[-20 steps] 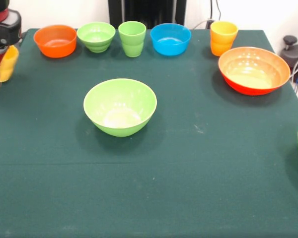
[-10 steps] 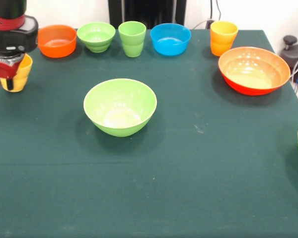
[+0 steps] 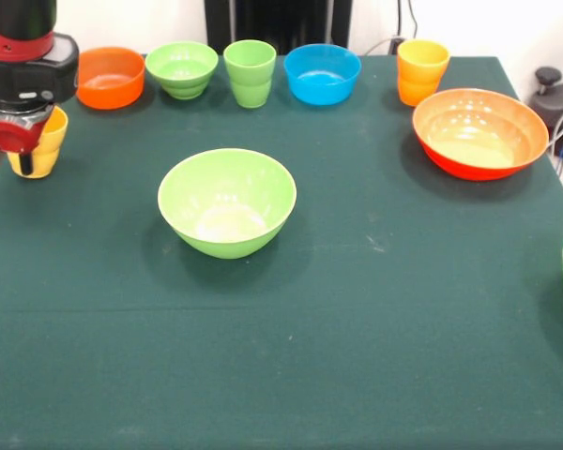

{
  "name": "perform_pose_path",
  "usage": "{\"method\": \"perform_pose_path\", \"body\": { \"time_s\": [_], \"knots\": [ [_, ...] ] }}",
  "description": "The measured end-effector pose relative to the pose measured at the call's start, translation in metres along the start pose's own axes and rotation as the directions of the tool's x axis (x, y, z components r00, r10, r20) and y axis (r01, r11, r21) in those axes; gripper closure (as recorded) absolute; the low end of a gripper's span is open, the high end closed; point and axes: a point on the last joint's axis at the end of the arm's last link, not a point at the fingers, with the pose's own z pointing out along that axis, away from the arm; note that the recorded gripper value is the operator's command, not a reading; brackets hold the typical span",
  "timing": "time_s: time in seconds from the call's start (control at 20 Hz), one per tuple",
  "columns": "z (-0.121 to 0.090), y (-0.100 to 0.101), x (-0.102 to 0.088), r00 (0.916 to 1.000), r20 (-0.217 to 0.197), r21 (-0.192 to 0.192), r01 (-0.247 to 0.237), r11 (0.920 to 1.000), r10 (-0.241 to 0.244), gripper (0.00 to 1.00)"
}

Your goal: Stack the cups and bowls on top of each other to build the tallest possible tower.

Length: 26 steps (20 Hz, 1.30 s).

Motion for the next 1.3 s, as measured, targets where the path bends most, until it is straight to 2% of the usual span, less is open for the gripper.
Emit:
{"method": "perform_pose_path", "body": {
  "time_s": [0.25,0.7,1.3],
  "knots": [
    [0.001,0.0,0.003,1.0,-0.001,0.001,0.004,1.0,-0.004,1.0],
    [-0.001,0.006,0.02,0.9993,0.006,0.005,0.037,0.9993,-0.037,1.0],
    [0.0,0.006,0.018,0.9991,0.015,0.005,0.04,0.9992,-0.04,1.0]
  ]
}}
